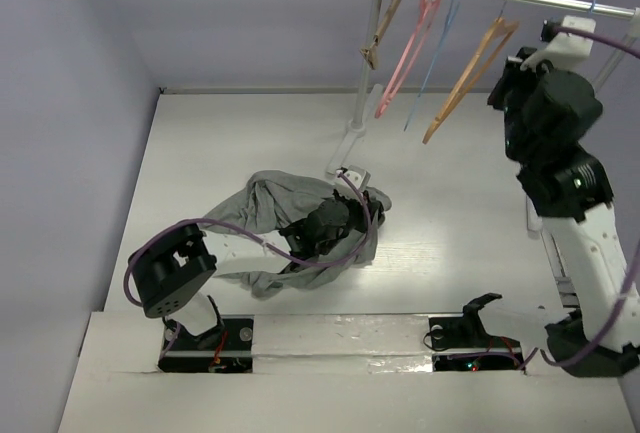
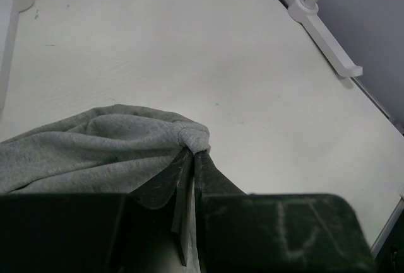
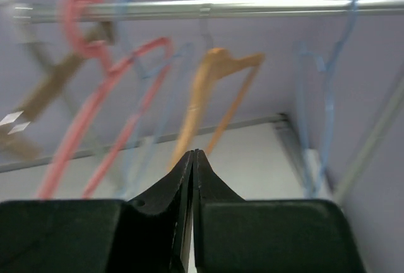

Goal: Place the t-shirt on the hanger
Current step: Pick up the hanger from the clothesline.

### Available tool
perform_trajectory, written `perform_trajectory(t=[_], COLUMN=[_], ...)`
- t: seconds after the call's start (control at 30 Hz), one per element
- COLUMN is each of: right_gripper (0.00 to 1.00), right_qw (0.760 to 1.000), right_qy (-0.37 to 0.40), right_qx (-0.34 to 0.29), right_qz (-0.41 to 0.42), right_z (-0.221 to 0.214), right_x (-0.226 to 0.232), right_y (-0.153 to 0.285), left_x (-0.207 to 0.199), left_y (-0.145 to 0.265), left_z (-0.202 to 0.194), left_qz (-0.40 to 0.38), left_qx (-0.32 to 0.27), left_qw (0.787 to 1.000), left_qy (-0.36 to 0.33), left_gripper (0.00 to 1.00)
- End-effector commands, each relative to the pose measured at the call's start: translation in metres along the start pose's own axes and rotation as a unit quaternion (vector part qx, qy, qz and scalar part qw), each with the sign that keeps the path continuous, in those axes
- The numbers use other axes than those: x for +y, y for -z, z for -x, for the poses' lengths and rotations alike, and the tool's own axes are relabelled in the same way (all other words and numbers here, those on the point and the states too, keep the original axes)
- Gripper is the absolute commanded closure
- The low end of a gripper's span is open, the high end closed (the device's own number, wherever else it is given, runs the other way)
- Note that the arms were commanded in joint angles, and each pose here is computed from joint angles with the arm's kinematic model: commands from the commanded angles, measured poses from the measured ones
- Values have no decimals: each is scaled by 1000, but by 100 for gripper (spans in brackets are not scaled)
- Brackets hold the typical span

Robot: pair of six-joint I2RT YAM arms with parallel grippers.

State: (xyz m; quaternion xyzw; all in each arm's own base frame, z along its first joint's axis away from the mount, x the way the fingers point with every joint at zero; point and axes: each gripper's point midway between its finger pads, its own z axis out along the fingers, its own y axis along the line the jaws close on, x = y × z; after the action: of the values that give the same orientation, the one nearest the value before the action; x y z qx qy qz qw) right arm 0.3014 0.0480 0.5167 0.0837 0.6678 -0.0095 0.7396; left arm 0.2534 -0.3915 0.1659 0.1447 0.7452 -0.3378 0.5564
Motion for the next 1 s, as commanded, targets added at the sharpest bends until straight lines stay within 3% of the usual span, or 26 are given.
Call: perform_trajectory(t=[0.0,0.03,0.07,0.1,0.17,0.27,0.4,0.6,0.97], right_gripper=[91,80,52,42,34,35,38,39,63], right_qw=[989,983,981,979,979,971,974,968,964], right_qy=[52,58,58,70,47,40,23,25,32], right_qx=[1,-1,-7,16,22,57,58,108,137], right_qz=[-142,-172,-185,-193,-197,-231,-218,-226,-224], right_z=[8,11,16,2,4,-20,-31,-63,-86], right_x=[-63,-83,-91,-96,-114,-140,-145,-161,-171], right_y=[-25,-32,-38,-52,-67,-88,-91,-101,-122], left_x=[-9,-9,-9,-12,-15,-21,-26,-28,-27], left_y=[9,9,8,6,4,0,-2,-2,2], left_z=[37,39,41,45,47,50,42,37,37], left_qz=[-16,-14,-13,-15,-21,-28,-45,-55,-57], left_qx=[-50,-53,-54,-59,-60,-63,-57,-56,-59], left_qw=[999,998,998,998,998,998,997,996,996], left_qy=[7,7,8,10,12,16,26,32,33], left_gripper=[100,100,100,100,100,100,100,100,100])
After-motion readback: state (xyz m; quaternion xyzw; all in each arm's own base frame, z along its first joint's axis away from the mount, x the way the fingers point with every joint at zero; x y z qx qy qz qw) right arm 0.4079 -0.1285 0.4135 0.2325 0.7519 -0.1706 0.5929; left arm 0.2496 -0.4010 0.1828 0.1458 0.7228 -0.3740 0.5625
